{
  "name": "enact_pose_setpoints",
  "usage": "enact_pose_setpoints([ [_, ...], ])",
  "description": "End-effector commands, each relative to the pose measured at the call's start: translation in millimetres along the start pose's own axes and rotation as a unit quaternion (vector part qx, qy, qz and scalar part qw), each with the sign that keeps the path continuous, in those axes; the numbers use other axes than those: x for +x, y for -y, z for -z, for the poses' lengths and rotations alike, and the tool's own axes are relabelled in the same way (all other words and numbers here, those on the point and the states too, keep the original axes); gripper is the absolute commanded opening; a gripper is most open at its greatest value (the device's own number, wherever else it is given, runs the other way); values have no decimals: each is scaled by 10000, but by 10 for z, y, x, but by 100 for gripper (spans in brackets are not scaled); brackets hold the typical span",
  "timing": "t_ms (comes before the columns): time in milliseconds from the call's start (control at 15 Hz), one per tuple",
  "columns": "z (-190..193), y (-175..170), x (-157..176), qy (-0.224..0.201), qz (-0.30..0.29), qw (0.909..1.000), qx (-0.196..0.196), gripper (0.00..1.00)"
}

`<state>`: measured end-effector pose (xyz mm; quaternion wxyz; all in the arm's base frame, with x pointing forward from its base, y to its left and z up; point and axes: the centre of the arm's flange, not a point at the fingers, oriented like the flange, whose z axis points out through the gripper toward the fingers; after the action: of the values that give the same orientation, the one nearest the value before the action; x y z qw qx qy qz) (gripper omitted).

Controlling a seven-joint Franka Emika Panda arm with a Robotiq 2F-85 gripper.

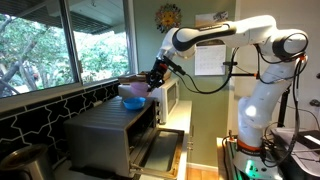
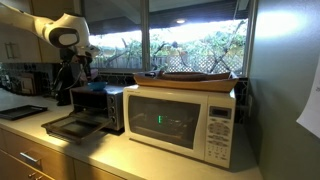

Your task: Remove the purple plate from the oven and stack it on top of the blue plate, flip the stacked plates upside down on top of the oven

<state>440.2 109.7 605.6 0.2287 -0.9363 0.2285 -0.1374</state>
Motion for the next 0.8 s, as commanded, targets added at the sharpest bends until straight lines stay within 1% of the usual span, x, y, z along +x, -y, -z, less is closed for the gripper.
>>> enact_pose_setpoints([
  [0, -225, 199, 289, -323, -289, 9989, -164, 1],
  [67, -248, 203, 339, -378, -330, 9985, -223, 1],
  [267, -279, 181, 436, -305, -339, 9981, -411, 1],
  [333, -284, 183, 462, -311, -346, 9980, -430, 4],
  [400, -311, 199, 470, -357, -362, 9979, -413, 30],
  [467, -306, 217, 471, -298, -386, 9981, -386, 30],
  [533, -288, 229, 477, -311, -408, 9981, -353, 35],
  [600, -252, 224, 473, -301, -427, 9982, -297, 44],
  [733, -219, 209, 447, -267, -403, 9984, -275, 58],
])
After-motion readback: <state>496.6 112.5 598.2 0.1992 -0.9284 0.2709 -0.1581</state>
